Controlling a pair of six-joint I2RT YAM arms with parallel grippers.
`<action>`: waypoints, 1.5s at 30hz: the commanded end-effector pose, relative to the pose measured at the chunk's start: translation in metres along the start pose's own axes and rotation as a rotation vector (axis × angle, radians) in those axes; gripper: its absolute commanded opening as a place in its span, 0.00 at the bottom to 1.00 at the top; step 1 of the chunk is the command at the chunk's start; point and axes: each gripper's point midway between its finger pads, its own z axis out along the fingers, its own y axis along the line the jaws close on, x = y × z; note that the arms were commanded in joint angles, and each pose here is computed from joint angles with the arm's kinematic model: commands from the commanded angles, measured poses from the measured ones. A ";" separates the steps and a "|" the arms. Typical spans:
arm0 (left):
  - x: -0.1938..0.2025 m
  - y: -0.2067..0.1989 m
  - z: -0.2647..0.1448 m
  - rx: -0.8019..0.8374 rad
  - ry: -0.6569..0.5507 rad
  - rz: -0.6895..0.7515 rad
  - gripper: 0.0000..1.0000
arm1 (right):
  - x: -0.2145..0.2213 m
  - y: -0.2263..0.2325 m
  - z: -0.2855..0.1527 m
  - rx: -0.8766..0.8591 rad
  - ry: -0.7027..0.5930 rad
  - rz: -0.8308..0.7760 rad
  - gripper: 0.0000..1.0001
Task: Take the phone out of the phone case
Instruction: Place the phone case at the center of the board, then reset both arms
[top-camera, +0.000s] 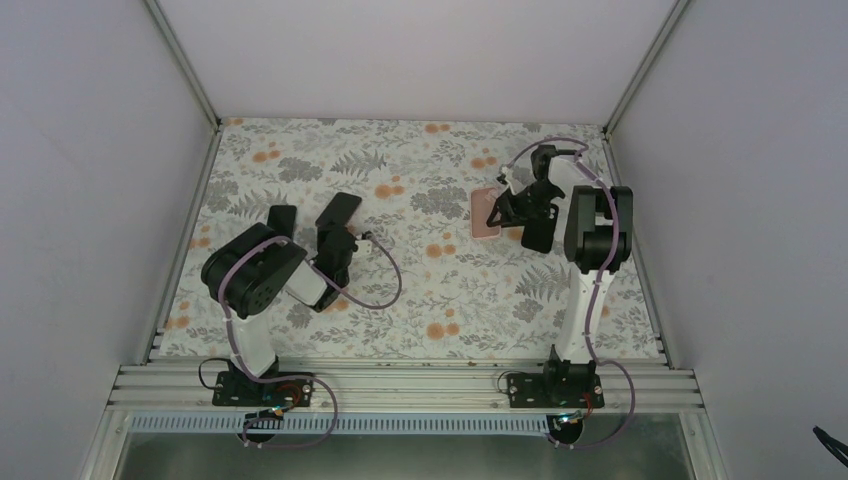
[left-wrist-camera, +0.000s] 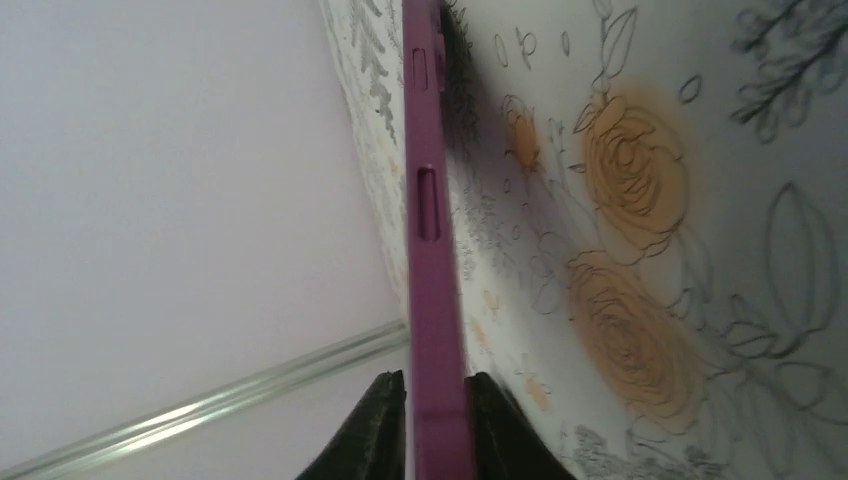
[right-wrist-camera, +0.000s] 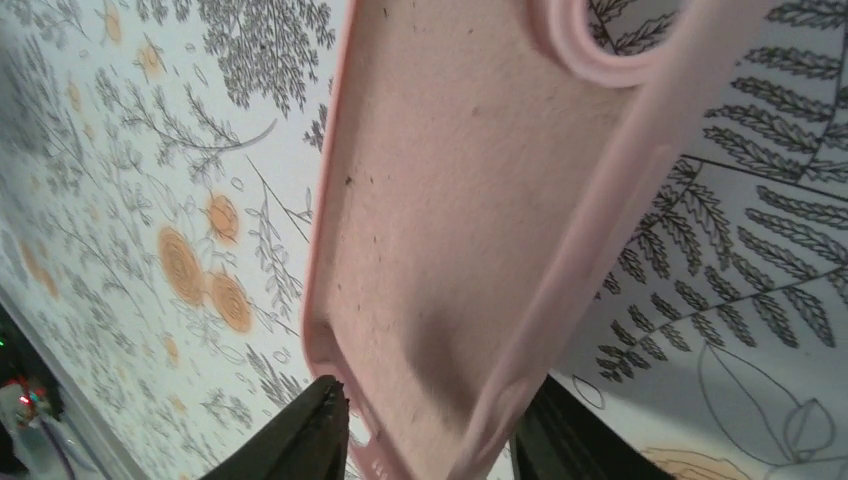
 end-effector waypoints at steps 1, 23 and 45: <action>-0.002 -0.018 -0.006 0.042 -0.015 0.011 0.26 | 0.007 -0.002 -0.010 0.029 0.026 -0.030 0.50; -0.036 -0.088 -0.164 1.020 -0.260 0.019 1.00 | 0.004 0.054 -0.167 0.433 -0.166 -0.347 1.00; 0.000 0.299 -0.218 0.424 -0.752 -0.727 1.00 | 0.032 0.153 -0.314 0.730 -1.100 -0.566 1.00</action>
